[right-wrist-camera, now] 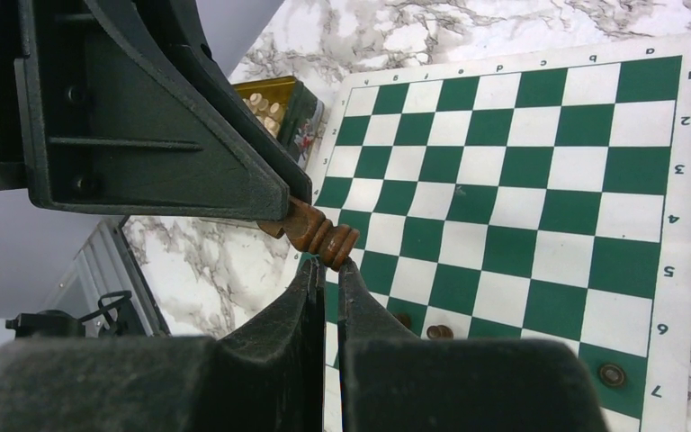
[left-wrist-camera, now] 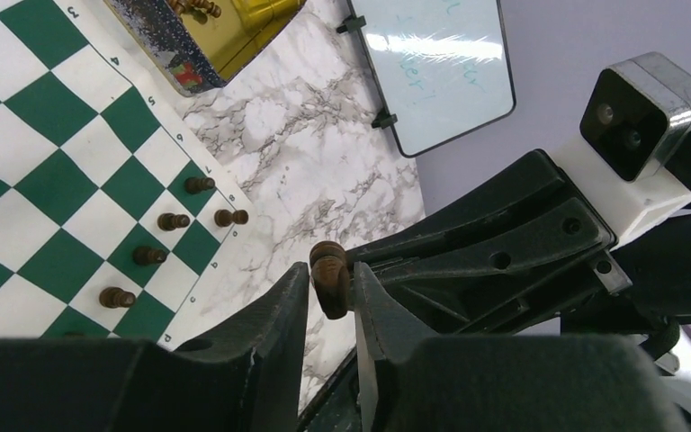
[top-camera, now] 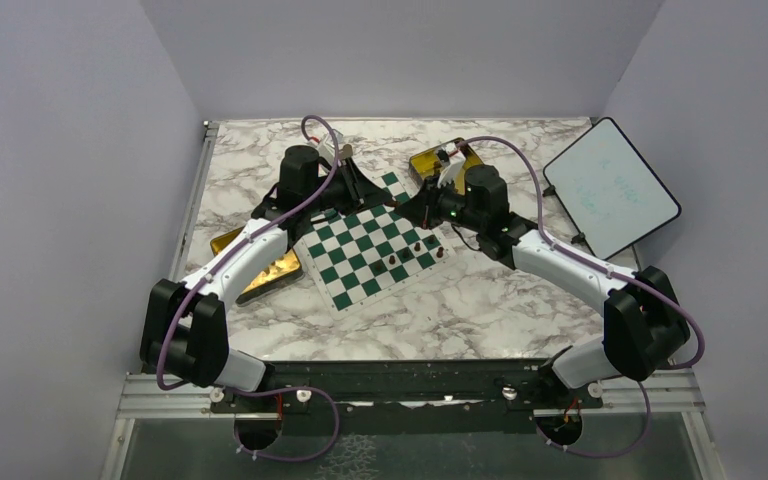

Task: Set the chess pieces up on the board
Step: Place the chess piece on the chessboard.

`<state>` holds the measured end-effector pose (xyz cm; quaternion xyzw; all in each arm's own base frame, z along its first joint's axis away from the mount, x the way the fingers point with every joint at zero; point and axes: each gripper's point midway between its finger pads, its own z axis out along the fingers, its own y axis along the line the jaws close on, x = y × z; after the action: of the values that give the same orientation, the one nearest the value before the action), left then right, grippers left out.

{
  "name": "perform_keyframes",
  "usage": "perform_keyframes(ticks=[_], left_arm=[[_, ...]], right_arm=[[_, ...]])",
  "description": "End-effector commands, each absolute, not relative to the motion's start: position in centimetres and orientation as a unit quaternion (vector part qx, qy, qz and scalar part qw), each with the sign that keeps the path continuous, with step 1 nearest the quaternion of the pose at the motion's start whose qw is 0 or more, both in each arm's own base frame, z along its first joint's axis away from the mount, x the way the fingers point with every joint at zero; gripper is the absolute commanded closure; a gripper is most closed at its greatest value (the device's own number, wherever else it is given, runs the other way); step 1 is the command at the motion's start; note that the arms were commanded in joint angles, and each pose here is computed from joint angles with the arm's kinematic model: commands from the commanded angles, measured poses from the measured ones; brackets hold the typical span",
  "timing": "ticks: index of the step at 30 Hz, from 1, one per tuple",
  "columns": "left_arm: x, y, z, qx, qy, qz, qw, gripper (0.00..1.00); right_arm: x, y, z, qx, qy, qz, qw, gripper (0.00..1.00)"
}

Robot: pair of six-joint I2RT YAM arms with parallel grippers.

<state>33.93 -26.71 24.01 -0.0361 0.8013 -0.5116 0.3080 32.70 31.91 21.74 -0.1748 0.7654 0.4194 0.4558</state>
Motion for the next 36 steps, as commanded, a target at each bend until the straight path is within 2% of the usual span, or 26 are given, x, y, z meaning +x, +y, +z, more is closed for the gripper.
perform_keyframes(ticks=[1,8,11,18,21,28,36], left_arm=[[33.7,-27.0,24.0,-0.021,0.797,-0.522,0.304,0.77],[33.3,-26.7,23.0,-0.014,0.809,-0.507,0.298,0.95],[33.3,-26.5,23.0,-0.003,0.814,-0.496,0.303,0.98],[33.5,-24.6,21.6,0.011,0.851,-0.418,0.318,1.00],[33.3,-23.4,21.0,0.015,0.867,-0.380,0.324,1.00],[31.2,-20.9,18.0,0.027,0.910,-0.271,0.314,1.00],[27.6,-20.5,14.2,0.039,0.941,-0.186,0.281,1.00]], right_arm=[[32.2,32.5,23.2,-0.184,0.747,0.438,0.465,0.93],[32.3,32.5,22.6,-0.181,0.752,0.436,0.461,0.92],[32.1,32.5,22.3,-0.183,0.754,0.434,0.458,0.86],[31.4,31.5,21.7,-0.176,0.762,0.424,0.457,0.49],[30.8,30.7,21.1,-0.174,0.771,0.413,0.453,0.40],[29.6,28.3,19.5,-0.156,0.792,0.377,0.455,0.01],[28.5,25.9,17.8,-0.135,0.810,0.342,0.457,0.00]])
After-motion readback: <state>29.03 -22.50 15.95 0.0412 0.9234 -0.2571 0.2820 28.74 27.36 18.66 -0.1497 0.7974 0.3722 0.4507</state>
